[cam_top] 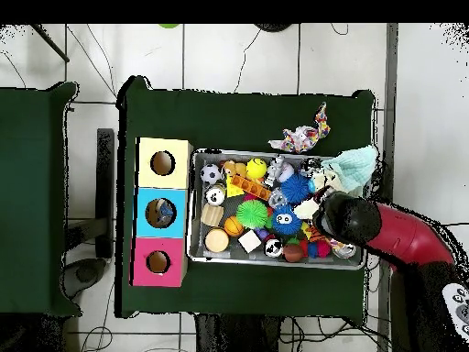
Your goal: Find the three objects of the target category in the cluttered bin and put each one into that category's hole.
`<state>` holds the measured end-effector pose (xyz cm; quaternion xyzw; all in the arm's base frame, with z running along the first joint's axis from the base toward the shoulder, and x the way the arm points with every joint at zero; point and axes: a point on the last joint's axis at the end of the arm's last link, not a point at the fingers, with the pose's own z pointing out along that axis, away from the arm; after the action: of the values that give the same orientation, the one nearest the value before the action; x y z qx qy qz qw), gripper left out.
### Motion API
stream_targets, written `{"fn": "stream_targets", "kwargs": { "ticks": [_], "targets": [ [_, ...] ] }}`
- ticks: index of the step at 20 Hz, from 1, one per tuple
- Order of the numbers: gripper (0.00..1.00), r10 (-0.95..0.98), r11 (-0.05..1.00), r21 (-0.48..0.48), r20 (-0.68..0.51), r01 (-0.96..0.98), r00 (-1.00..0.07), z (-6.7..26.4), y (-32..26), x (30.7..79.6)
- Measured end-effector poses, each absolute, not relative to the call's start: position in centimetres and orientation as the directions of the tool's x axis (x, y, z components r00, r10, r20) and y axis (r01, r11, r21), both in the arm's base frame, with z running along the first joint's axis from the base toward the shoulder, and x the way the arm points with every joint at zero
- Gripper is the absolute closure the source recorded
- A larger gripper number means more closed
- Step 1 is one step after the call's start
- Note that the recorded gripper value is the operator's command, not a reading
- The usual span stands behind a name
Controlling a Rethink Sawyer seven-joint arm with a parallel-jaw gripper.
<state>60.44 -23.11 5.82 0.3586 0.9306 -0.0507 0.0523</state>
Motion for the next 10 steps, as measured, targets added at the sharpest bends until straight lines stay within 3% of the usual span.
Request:
{"fn": "stream_targets", "kwargs": {
  "ticks": [10],
  "targets": [
    [0.00, 0.649, 0.748, -0.038, -0.169, 0.663, -0.742, 9.2, -21.2, 61.6]
  ]
}}
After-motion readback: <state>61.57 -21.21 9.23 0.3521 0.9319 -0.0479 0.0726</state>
